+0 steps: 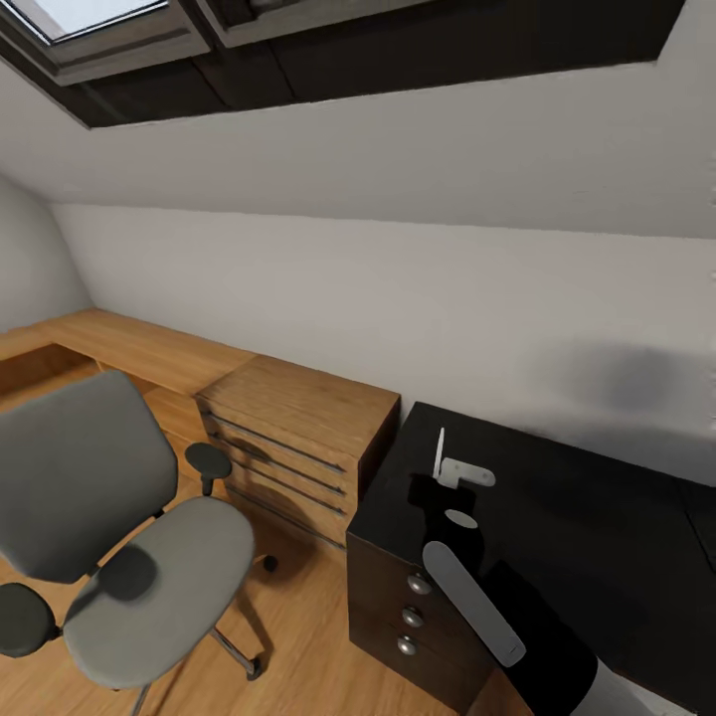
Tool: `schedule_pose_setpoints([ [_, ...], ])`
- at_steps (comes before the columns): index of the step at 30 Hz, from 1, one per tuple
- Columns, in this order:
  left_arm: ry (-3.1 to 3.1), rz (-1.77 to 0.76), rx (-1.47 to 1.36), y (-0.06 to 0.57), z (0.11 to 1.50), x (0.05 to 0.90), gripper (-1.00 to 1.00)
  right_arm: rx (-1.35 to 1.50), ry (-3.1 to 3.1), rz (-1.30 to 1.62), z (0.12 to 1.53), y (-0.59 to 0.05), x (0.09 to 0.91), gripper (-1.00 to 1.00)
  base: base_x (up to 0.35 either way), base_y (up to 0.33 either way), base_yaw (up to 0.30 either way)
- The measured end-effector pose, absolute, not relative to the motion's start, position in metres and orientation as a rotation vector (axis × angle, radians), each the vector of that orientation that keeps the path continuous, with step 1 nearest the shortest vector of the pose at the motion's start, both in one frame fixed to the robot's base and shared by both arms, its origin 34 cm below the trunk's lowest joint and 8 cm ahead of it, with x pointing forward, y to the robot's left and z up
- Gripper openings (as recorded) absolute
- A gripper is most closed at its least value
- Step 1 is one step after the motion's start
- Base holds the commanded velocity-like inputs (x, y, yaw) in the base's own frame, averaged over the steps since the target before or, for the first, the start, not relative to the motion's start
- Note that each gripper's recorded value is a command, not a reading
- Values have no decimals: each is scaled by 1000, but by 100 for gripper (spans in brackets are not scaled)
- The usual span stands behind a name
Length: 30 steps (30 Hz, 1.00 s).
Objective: In the bedroom, organize the workspace by keeping the computer under the desk, ensuring the monitor is on the desk, placing the keyboard on the desk next to the monitor, placing the mouse on the desk next to the keyboard, moving the folder from the swivel chair onto the desk next to the mouse, stacking the notebook on top of the folder with the pen on top of the notebook, and positioning the swivel chair next to the desk.
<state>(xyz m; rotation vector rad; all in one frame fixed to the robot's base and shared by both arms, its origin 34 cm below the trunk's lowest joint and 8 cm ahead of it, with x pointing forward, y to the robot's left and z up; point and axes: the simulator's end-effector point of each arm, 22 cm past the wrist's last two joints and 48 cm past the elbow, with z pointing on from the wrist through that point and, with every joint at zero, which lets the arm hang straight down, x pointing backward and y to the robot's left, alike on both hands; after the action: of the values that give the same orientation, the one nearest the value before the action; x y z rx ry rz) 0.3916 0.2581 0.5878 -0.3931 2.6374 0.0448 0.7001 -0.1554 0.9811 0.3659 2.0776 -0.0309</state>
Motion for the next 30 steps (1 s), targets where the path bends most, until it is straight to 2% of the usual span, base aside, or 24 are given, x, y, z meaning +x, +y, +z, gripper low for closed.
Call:
schedule_pose_setpoints([
  [9, 2642, 44, -393, 258, 587, 390, 100, 365, 2075, -55, 979, -167, 701, -100, 0, 0, -255],
  [30, 2674, 46, -395, 257, 581, 376, 100, 663, 2139, -70, 967, -323, 711, -100, 0, 0, -297],
])
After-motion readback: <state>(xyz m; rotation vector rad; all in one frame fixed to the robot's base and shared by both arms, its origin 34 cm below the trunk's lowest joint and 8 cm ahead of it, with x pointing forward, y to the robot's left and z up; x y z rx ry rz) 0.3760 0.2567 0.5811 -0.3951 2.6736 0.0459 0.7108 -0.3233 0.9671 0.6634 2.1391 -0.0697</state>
